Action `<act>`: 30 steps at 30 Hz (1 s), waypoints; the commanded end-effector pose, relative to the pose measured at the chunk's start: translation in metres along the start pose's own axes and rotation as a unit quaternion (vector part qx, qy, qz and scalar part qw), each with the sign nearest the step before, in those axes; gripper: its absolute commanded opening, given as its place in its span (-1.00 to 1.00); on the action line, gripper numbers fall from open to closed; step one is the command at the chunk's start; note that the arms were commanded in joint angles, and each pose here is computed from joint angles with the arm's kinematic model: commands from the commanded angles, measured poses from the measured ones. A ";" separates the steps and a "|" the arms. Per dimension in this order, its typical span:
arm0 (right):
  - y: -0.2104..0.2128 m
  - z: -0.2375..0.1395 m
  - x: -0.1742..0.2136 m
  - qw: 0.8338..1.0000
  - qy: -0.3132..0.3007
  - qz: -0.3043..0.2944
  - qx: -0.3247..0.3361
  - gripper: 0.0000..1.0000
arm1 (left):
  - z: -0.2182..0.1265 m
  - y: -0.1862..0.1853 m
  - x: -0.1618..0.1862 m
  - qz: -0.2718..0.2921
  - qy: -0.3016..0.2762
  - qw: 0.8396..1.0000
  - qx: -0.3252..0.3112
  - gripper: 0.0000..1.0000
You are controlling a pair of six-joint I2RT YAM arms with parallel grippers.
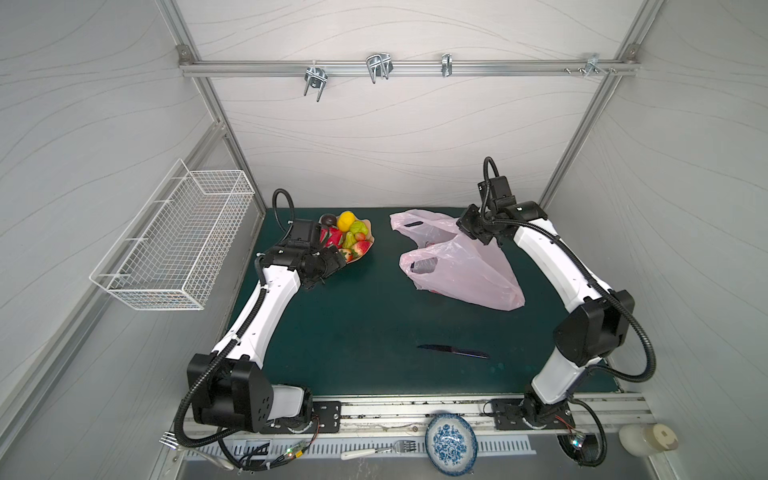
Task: Place the fruits into the plastic bag
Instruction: 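Hold bag open with right gripper while left gripper lowers over the fruit bowl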
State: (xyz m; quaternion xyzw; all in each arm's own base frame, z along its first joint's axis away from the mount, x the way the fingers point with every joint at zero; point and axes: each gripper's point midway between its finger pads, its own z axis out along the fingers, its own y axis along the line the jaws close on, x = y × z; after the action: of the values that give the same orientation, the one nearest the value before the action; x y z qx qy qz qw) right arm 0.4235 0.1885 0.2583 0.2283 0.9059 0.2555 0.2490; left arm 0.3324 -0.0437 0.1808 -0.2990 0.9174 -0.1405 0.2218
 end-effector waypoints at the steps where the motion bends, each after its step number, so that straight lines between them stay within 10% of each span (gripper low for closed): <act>1: 0.011 -0.012 -0.004 0.999 -0.003 0.009 -0.030 -1.00 | 0.013 0.000 -0.007 -0.053 0.004 0.998 0.027 0.73; 12: 0.011 -0.013 -0.002 0.999 0.003 -0.006 -0.037 -1.00 | 0.043 -0.024 -0.047 -0.084 -0.007 0.992 0.095 0.60; 30: 0.003 -0.015 -0.002 0.999 0.008 -0.010 -0.040 -1.00 | 0.094 -0.028 -0.137 0.078 -0.021 0.995 -0.057 0.65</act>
State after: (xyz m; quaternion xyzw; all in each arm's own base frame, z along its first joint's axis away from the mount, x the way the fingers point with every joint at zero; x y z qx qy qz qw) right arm 0.4213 0.1883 0.2572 0.2144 0.9048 0.2805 0.2379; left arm 0.4886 -0.0087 0.1597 -0.2789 0.9206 -0.1186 0.2462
